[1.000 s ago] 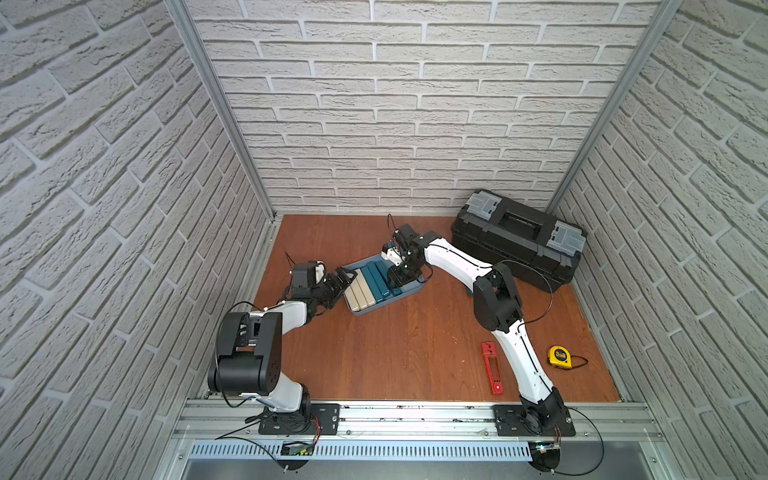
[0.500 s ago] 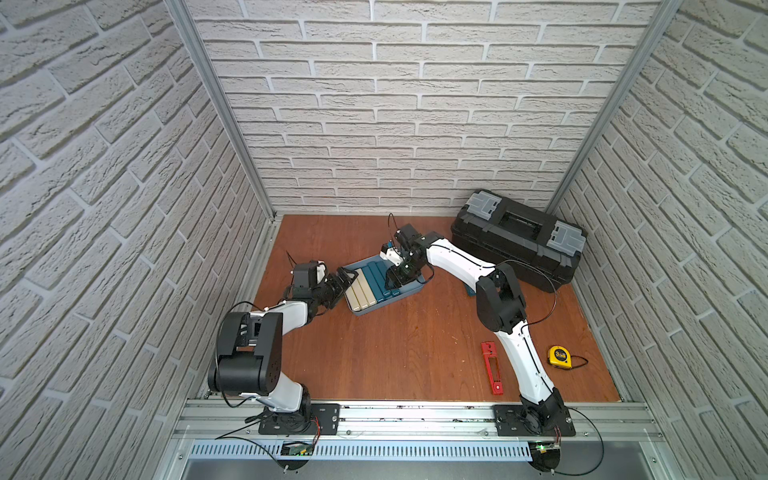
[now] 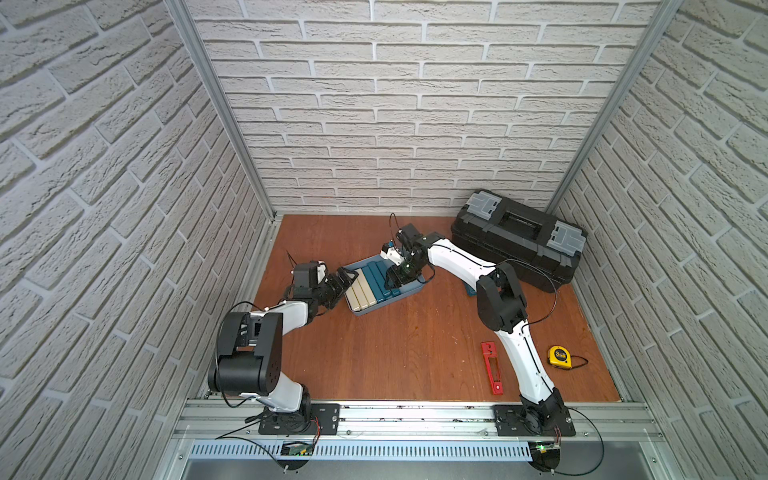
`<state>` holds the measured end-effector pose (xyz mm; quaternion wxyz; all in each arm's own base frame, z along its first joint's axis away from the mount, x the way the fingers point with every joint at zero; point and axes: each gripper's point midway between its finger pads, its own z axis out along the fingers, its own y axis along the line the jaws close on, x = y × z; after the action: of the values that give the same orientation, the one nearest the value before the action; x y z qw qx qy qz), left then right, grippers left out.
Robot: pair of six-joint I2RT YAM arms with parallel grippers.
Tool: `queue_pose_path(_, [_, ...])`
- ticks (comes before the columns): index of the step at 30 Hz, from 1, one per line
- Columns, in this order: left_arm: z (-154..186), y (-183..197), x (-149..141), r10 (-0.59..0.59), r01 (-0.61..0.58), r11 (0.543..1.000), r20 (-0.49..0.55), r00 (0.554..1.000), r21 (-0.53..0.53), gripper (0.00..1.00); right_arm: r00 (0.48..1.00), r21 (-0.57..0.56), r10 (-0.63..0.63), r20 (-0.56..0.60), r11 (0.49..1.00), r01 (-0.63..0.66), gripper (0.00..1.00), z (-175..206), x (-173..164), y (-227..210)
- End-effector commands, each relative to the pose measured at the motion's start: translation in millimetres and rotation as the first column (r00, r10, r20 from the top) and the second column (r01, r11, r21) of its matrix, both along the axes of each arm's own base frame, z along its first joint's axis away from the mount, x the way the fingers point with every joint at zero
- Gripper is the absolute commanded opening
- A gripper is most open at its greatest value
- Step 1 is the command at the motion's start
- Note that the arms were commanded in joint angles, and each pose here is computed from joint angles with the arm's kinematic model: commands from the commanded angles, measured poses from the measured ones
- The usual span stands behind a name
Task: Put the pruning pliers into the storage box
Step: Place the pruning pliers in the storage box.
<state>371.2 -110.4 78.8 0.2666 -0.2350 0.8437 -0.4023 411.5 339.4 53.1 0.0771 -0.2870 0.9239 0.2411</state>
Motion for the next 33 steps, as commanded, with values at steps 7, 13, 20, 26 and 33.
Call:
queue_pose_path(7, [13.3,-11.1,-0.5,-0.042,0.043,0.999,0.045,0.998,-0.012,0.98,0.997,0.049,-0.002,0.078,0.999,-0.002,0.57,41.7,6.6,-3.7])
queue_pose_path(13, [16.9,-10.9,-0.5,-0.044,0.045,0.999,0.051,0.998,-0.008,0.98,0.996,0.058,-0.012,0.084,0.998,0.007,0.57,51.9,9.1,-9.8])
queue_pose_path(20, [16.6,-11.7,-2.2,-0.047,0.047,0.999,0.051,0.998,-0.006,0.98,0.991,0.010,-0.045,0.126,0.999,0.044,0.57,64.9,16.2,-35.9])
queue_pose_path(26, [19.7,-11.1,-2.4,-0.049,0.049,0.999,0.057,0.997,-0.002,0.98,0.971,-0.149,-0.153,0.181,0.972,0.181,0.57,69.3,30.5,-110.2])
queue_pose_path(33, [20.9,-13.0,-1.3,-0.062,0.063,0.998,0.062,0.996,-0.006,0.98,0.939,-0.289,-0.270,0.212,0.901,0.325,0.57,68.7,17.1,-197.1])
